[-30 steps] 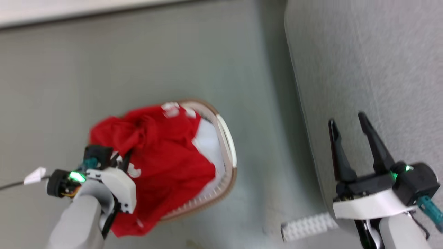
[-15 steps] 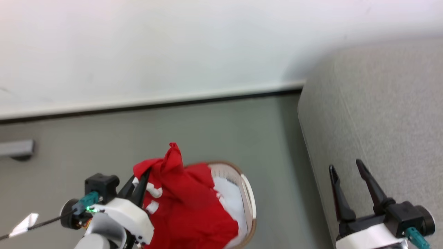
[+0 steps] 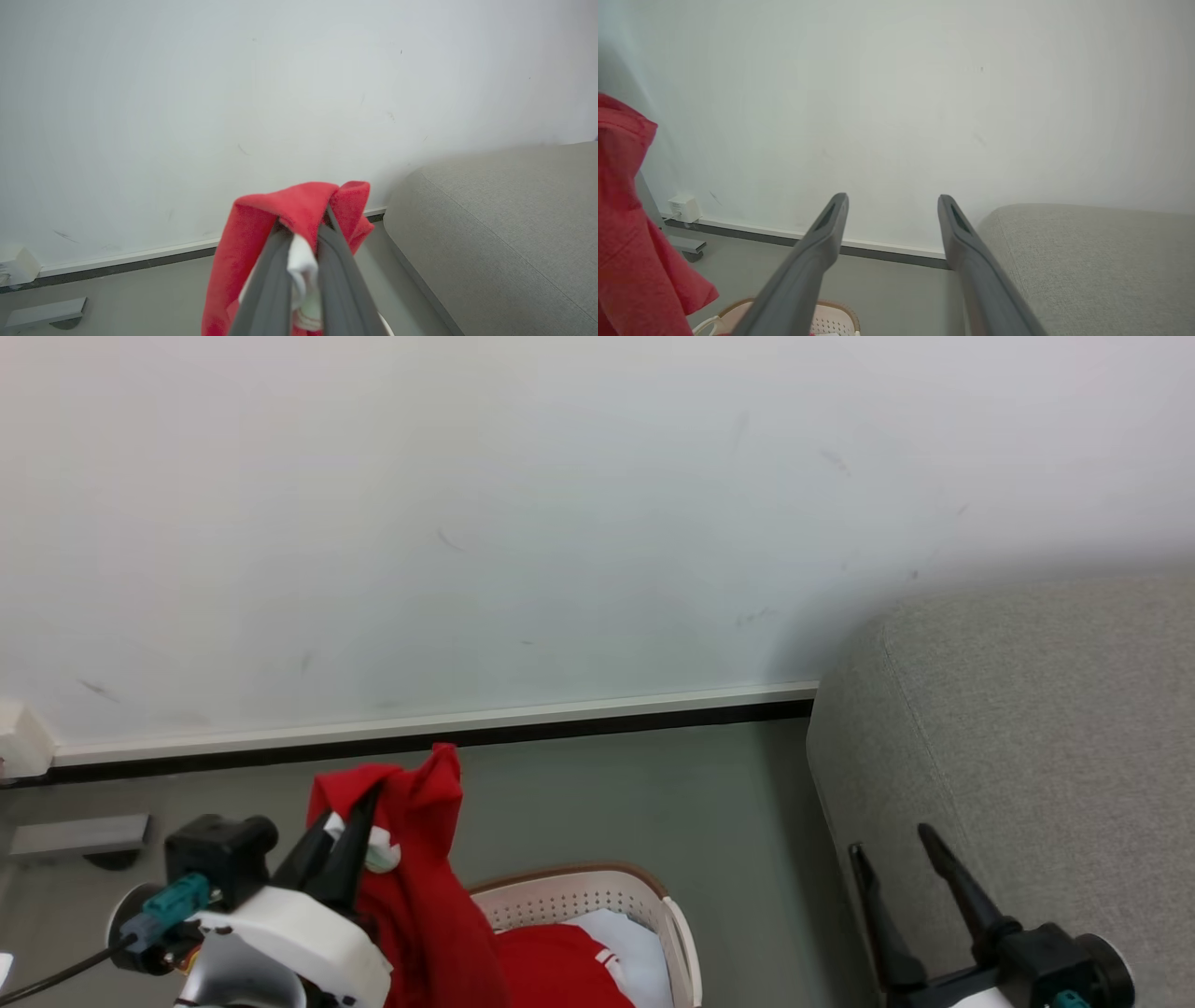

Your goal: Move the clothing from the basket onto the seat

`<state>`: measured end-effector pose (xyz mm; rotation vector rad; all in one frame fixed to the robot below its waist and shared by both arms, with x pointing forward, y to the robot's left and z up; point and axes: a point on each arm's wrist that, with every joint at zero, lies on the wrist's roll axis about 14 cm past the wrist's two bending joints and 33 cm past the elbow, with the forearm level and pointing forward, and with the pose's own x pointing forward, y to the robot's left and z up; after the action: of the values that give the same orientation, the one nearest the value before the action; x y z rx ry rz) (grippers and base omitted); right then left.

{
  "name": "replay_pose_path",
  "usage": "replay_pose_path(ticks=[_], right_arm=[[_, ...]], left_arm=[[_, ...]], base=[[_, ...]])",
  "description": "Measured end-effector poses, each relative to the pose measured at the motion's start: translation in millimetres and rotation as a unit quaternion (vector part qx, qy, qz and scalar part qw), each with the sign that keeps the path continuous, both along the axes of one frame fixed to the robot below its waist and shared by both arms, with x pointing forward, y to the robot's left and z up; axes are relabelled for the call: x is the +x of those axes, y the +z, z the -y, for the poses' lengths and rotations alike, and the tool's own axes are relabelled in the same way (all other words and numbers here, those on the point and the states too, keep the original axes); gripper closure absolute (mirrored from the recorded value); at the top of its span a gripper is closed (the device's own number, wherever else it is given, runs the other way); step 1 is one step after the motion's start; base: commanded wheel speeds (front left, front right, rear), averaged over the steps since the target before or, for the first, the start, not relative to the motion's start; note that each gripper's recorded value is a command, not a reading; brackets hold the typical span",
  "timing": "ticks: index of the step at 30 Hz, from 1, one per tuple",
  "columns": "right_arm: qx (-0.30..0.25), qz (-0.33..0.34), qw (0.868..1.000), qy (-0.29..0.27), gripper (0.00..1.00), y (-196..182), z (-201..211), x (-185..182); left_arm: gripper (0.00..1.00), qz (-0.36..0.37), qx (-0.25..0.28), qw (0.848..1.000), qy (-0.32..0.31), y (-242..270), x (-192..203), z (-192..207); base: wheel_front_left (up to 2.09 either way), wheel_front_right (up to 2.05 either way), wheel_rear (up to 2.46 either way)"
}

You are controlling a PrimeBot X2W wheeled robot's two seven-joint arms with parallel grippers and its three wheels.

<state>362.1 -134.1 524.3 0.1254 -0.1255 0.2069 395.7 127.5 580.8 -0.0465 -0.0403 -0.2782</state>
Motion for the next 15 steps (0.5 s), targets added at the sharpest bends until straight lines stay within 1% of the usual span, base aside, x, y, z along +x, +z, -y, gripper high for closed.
replay_pose_path(ticks=[8, 11, 15], right_arm=[[-0.008, 0.005, 0.997, 0.080, 0.00, 4, -42, -6], [-0.015, 0.013, 0.993, 0.120, 0.00, 9, -64, -7], [-0.015, 0.020, 0.984, 0.179, 0.00, 16, -97, -11]], left_arm=[[1.00, 0.020, -0.004, 1.000, -0.022, 21, -9, 11], [1.00, 0.027, -0.004, 0.999, -0.039, 28, -11, 21], [1.00, 0.039, -0.009, 0.997, -0.070, 39, -14, 40]], base=[[0.00, 0.00, 0.00], [0.00, 0.00, 0.00], [0.00, 0.00, 0.00]])
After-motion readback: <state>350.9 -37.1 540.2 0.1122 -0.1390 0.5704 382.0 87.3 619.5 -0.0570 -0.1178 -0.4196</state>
